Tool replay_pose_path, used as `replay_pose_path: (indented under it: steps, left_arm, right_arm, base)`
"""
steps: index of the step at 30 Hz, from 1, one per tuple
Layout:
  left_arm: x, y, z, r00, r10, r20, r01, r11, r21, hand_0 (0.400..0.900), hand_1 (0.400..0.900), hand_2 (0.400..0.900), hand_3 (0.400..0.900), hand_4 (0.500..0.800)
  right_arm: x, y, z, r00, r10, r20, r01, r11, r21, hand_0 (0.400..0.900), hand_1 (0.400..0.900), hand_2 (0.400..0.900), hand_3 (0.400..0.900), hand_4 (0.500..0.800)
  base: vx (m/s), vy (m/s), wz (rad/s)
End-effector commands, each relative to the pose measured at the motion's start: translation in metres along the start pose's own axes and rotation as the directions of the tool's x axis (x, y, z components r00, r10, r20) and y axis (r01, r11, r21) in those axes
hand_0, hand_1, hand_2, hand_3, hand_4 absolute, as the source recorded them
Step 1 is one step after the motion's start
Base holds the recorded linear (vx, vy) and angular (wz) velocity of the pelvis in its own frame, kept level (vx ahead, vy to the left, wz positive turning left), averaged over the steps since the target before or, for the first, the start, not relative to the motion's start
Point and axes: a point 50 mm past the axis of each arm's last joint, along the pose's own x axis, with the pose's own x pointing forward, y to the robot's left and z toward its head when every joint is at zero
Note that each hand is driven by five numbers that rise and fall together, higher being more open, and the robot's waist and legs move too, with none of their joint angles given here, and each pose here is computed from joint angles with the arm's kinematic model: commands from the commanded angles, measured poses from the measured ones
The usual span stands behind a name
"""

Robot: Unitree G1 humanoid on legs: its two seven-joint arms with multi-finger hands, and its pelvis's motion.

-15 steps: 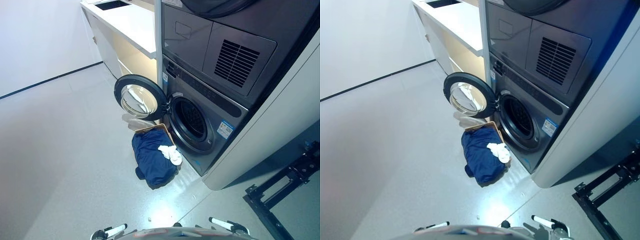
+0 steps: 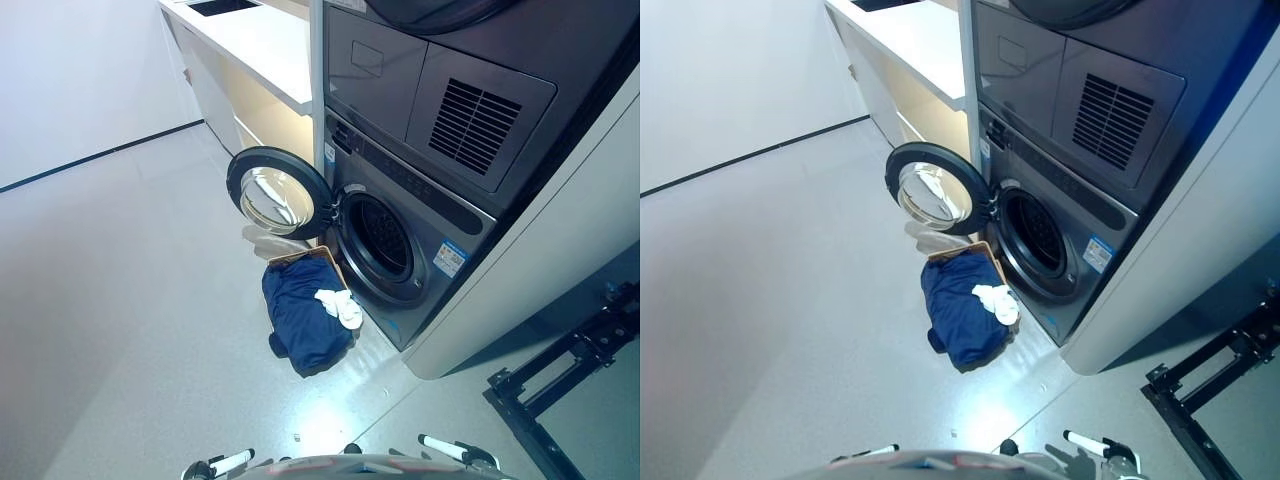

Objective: Put the clothes in the basket into the washing machine.

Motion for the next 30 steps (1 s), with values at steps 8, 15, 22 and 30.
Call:
replay_pose_path:
  steps: [8, 15, 22, 30]
  left_arm:
    - [0.001, 0.012, 0.006, 0.999, 0.049, -0.004, -0.049, 0.999, 0.016, 0.900, 0.900, 0.900, 0.900, 0.800]
    - [0.001, 0.017, 0.030, 0.995, 0.070, 0.067, -0.069, 0.997, -0.017, 0.900, 0.900, 0.900, 0.900, 0.800]
    - [0.001, 0.030, 0.036, 0.991, 0.108, 0.081, -0.107, 0.994, -0.019, 0.900, 0.900, 0.900, 0.900, 0.800]
    - [0.001, 0.035, 0.040, 0.988, 0.133, 0.084, -0.129, 0.990, -0.060, 0.900, 0.900, 0.900, 0.900, 0.800]
  right_arm:
    - [0.000, 0.000, 0.011, 0.999, -0.016, 0.028, 0.017, 0.999, -0.051, 0.900, 0.900, 0.900, 0.900, 0.800]
    - [-0.001, 0.007, 0.039, 0.994, 0.000, 0.108, 0.000, 1.000, -0.001, 0.900, 0.900, 0.900, 0.900, 0.800]
    - [-0.003, 0.015, 0.039, 0.992, 0.018, 0.123, -0.024, 0.999, 0.047, 0.900, 0.900, 0.900, 0.900, 0.800]
    - [-0.003, 0.018, 0.032, 0.995, 0.015, 0.101, -0.024, 0.995, 0.096, 0.900, 0.900, 0.900, 0.900, 0.800]
  base:
    - [0.005, 0.013, 0.00]
    - [-0.078, 0.182, -0.21]
    - [-0.038, 0.236, -0.03]
    - [0.102, 0.039, 0.20]
